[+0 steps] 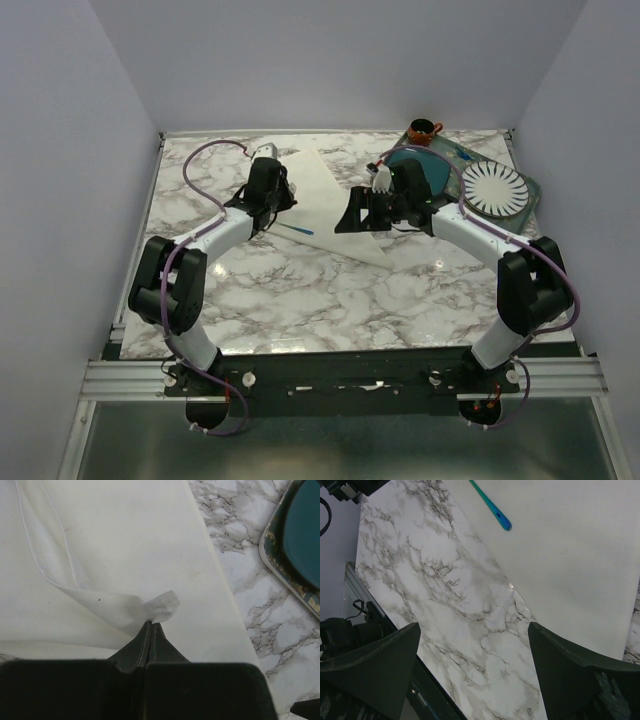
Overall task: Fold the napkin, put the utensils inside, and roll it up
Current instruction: Fold the napkin
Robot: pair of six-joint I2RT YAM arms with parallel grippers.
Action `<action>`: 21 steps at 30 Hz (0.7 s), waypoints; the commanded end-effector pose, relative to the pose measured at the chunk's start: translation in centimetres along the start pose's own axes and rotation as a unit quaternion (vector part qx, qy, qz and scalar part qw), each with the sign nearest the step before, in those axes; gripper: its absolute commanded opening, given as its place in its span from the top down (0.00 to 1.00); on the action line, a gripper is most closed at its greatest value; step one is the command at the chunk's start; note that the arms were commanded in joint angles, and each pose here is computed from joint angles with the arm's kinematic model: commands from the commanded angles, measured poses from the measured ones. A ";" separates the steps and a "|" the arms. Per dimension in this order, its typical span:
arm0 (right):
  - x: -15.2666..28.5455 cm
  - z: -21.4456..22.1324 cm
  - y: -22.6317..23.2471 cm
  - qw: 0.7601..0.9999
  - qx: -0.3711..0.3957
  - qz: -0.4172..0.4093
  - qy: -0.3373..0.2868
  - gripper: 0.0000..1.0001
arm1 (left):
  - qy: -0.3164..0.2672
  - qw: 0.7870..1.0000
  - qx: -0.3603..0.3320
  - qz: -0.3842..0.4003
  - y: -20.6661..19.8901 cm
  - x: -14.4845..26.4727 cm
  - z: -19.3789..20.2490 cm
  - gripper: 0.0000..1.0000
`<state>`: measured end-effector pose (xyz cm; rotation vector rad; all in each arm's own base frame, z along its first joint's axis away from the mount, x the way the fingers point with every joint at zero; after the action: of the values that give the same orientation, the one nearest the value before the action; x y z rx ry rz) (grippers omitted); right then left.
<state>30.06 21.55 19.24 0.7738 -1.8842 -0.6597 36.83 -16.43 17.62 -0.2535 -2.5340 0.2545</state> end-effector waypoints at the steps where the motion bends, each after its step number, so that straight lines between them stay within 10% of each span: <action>1: -0.4 0.3 -0.6 1.000 -0.010 -0.011 0.008 0.03 | 0.029 0.998 -0.047 -0.007 -0.7 -0.4 0.8 1.00; 21: -1.1 0.8 -1.9 1.000 -0.024 -0.004 0.016 0.02 | 0.086 0.993 -0.086 0.012 -3.3 -1.3 4.3 0.98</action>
<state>30.04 21.47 17.80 0.7618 -1.8479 -0.6786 34.98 -19.82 14.42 -0.3551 -2.3917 0.0560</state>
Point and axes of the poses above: each gripper's point midway between its finger pads, its own x axis back along the fingers, its own y axis along the line the jaws close on, z = x × y, the point moved 9 cm from there along x, back along the fingers, and after that the axes turned 13 degrees about -x, right-handed, at the moved point
